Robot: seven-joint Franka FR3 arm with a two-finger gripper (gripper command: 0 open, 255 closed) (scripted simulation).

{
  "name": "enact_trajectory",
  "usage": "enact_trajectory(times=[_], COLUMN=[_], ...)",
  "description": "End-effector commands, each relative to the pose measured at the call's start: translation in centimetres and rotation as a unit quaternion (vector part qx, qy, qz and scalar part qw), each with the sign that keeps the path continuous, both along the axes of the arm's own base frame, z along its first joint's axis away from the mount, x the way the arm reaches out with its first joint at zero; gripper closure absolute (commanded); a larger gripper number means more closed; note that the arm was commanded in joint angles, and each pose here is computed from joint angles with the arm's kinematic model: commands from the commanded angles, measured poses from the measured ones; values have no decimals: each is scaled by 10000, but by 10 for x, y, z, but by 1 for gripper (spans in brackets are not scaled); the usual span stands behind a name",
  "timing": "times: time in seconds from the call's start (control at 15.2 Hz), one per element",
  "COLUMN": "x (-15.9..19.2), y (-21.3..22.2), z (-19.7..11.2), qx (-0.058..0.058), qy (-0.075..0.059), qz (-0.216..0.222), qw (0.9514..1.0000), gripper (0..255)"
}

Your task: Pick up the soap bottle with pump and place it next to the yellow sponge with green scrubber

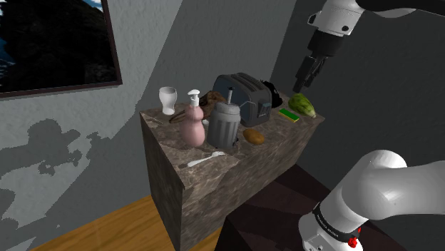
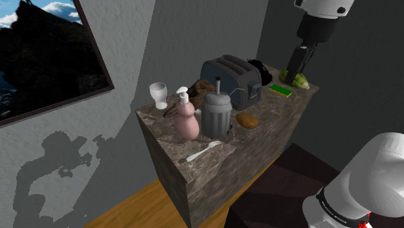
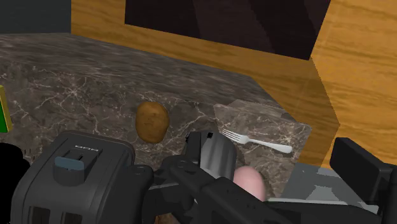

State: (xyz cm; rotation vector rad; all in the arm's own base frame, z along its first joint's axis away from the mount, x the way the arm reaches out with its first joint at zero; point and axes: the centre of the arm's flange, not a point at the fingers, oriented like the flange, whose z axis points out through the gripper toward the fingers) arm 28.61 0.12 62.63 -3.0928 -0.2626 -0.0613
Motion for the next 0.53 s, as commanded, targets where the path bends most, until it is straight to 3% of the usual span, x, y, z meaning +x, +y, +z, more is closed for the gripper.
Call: enact_trajectory(times=[0.0,0.46], x=[0,40], y=[0,41], z=[0,-65], qx=[0,2], qy=[0,-400], qz=[0,-247], qw=[10000,9989], gripper=[0,0])
